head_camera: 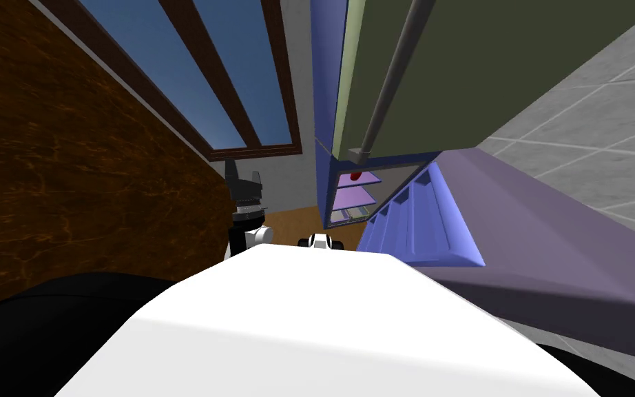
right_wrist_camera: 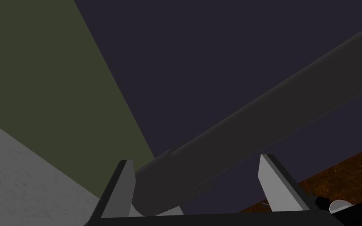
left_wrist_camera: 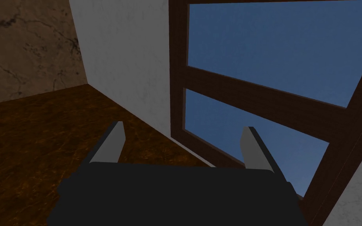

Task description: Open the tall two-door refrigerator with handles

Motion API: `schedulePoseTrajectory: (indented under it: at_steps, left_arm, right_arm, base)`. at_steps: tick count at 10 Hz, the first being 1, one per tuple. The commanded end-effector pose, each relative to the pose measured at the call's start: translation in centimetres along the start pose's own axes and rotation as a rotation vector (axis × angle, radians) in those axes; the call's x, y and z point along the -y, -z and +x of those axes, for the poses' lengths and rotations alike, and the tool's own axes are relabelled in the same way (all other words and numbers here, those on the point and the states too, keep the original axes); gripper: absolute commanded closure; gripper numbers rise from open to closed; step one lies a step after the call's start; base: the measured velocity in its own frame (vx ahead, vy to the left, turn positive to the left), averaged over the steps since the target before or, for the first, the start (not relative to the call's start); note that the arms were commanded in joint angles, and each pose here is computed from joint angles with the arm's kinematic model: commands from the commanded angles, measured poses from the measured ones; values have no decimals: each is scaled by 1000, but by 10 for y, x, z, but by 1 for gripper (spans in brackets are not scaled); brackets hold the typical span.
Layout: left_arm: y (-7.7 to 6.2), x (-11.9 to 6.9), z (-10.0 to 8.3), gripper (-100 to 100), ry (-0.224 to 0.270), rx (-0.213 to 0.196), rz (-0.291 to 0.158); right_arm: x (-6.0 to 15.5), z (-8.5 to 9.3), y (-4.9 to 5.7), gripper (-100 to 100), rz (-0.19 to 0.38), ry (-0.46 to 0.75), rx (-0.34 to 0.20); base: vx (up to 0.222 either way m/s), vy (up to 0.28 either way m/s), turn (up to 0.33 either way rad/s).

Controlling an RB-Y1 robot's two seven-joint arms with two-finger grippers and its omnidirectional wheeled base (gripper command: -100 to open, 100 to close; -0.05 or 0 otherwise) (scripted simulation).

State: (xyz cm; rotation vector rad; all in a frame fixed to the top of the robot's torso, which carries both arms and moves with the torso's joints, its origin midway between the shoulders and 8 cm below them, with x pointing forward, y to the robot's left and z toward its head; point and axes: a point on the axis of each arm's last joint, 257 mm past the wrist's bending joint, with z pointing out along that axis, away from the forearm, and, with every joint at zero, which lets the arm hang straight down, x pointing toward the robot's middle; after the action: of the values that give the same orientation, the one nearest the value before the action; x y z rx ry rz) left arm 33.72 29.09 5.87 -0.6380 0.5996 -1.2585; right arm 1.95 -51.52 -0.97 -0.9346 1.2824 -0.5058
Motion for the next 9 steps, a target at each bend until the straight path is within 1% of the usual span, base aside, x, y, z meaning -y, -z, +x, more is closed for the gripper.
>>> schedulePoseTrajectory:
  at_steps: [1, 2, 3, 5, 6, 7, 9]
  left_arm:
    - [0, 0, 0, 0, 0, 0, 0]
    - [0, 0, 0, 0, 0, 0, 0]
    - [0, 0, 0, 0, 0, 0, 0]
    - [0, 0, 0, 0, 1, 0, 0]
    - [0, 0, 0, 0, 1, 0, 0]
    - [0, 0, 0, 0, 0, 0, 0]
    - [0, 0, 0, 0, 0, 0, 0]
  right_arm:
    - [-8, -13, -17, 100, -51, 3, 85]
    - [-6, -10, -13, 100, -40, -2, 60]
    - [-6, 17, -21, 100, -38, -37, 27]
    - [1, 35, -24, 100, -5, -13, -1]
    - [1, 35, -24, 100, -5, -12, 0]
    - [0, 57, -29, 100, -12, -51, -31]
    - [9, 77, -34, 100, 21, -26, -63]
  base:
    - [-199, -329, 53]
    - [-100, -153, 24]
    - [-166, -188, 218]
    - [-305, -222, 364]
    - [-224, -118, 278]
    - [-232, -196, 271]
    - [-339, -185, 330]
